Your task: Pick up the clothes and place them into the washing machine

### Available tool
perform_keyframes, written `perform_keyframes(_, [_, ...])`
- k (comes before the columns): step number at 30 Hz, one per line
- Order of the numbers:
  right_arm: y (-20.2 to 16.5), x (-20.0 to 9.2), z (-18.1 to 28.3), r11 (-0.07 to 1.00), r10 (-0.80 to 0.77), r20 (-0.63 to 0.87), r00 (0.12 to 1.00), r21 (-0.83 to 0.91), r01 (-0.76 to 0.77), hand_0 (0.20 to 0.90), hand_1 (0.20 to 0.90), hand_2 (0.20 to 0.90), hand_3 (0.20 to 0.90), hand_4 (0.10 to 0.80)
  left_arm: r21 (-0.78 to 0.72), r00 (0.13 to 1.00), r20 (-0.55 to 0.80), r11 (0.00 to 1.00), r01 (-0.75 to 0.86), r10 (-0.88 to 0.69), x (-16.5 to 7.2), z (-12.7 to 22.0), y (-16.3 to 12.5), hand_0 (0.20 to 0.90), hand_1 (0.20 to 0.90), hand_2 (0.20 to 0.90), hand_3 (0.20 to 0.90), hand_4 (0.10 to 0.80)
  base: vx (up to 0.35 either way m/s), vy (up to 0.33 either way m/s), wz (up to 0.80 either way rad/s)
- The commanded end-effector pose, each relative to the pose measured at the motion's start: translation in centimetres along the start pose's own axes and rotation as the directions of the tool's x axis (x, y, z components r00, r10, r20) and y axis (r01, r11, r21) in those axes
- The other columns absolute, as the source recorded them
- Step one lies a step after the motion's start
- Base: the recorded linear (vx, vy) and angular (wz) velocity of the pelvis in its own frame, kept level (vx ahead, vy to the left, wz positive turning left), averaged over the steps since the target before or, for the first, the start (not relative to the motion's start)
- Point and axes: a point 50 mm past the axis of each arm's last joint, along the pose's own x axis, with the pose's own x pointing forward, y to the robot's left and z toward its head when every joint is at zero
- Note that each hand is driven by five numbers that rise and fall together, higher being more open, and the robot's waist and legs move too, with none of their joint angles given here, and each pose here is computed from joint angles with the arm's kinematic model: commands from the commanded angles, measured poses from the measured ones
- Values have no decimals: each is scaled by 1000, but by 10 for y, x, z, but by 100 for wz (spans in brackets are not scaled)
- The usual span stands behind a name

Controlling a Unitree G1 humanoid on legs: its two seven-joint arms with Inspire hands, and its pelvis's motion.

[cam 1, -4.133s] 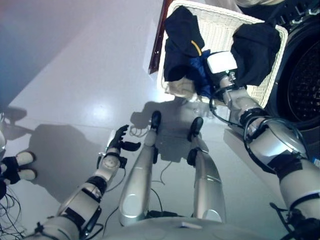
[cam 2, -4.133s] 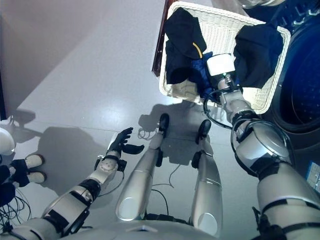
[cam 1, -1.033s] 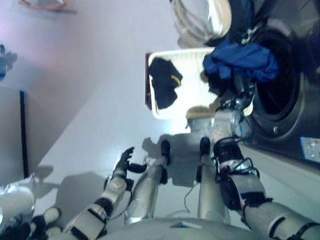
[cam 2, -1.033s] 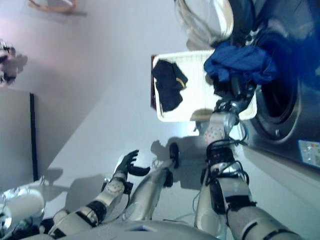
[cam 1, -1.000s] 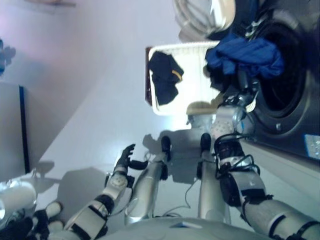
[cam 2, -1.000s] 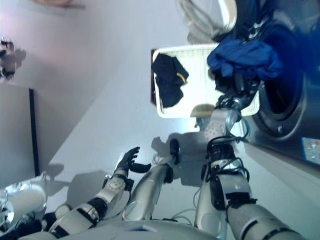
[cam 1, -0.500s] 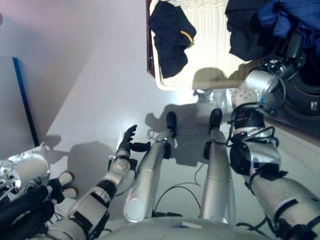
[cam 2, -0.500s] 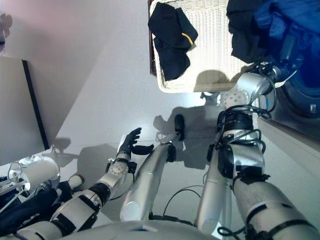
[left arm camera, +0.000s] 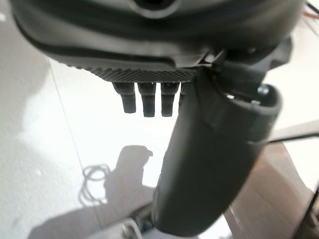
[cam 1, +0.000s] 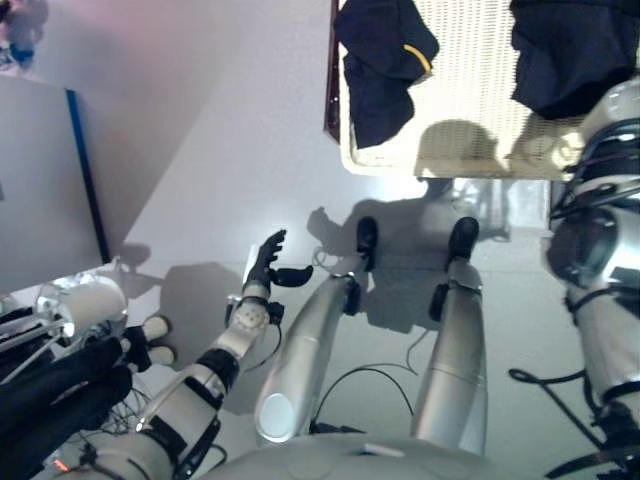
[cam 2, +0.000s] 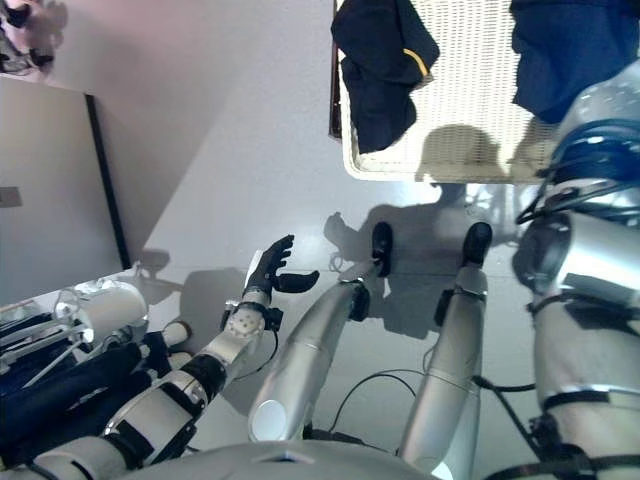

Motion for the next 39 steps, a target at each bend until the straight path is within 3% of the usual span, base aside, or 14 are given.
perform_keyframes(1, [60,0,40,939,322,165,932,-180,-292,300,300,300,300,400,9,985,-101,991,-136,137,-17,-38,31,900,900,900,900,800,46,-23,8])
perform_keyframes(10, [111,-10,71,845,486,279,828,-392,-364,300,300,300,300,400,-15,983,-101,988,-155,152,-23,-42,30,900,900,900,900,800,38,-22,3])
perform_keyframes(11, [112,-10,68,802,516,271,813,-487,-346,519,519,519,519,546,-6,983,-107,988,-154,152,-24,-45,31,900,900,900,900,800,50,-19,5])
perform_keyframes(12, [107,-6,65,756,519,261,814,-584,-294,636,636,636,636,624,-2,982,-109,988,-153,152,-25,-46,31,900,900,900,900,800,27,-14,4])
perform_keyframes(13, [105,-4,61,681,538,251,805,-693,-239,900,900,900,900,800,7,981,-113,987,-161,160,-26,-47,34,900,900,900,900,800,0,0,0])
perform_keyframes(15, [95,1,49,486,551,226,803,-870,-88,900,900,900,900,800,19,977,-115,984,-179,180,-26,-48,38,900,900,900,900,800,-1,-11,-4])
perform_keyframes(17, [95,-7,31,231,656,183,732,-972,36,900,900,900,900,800,30,974,-98,979,-203,205,-24,-45,40,900,900,900,900,800,1,-28,-13])
perform_keyframes(20, [87,-12,19,186,673,166,721,-981,52,900,900,900,900,800,18,972,-84,976,-218,219,-25,-43,39,900,900,900,900,800,25,-20,-10])
perform_keyframes(28, [64,-6,9,331,542,129,830,-941,-70,900,900,900,900,800,16,966,-134,975,-220,220,-26,-50,37,900,900,900,900,800,-13,-4,-9])
perform_keyframes(30, [57,-7,4,422,492,99,865,-896,-137,900,900,900,900,800,20,964,-148,975,-222,222,-25,-51,37,900,900,900,900,800,20,13,-10])
perform_keyframes(33, [30,-5,-8,667,335,24,942,-712,-219,900,900,900,900,800,-9,961,-174,975,-222,217,-23,-52,35,900,900,900,900,800,21,14,-6])
perform_keyframes(39, [-31,-10,-36,829,150,-134,980,-522,-198,900,900,900,900,800,-9,963,-196,982,-191,185,-22,-54,37,900,900,900,900,800,17,9,-6])
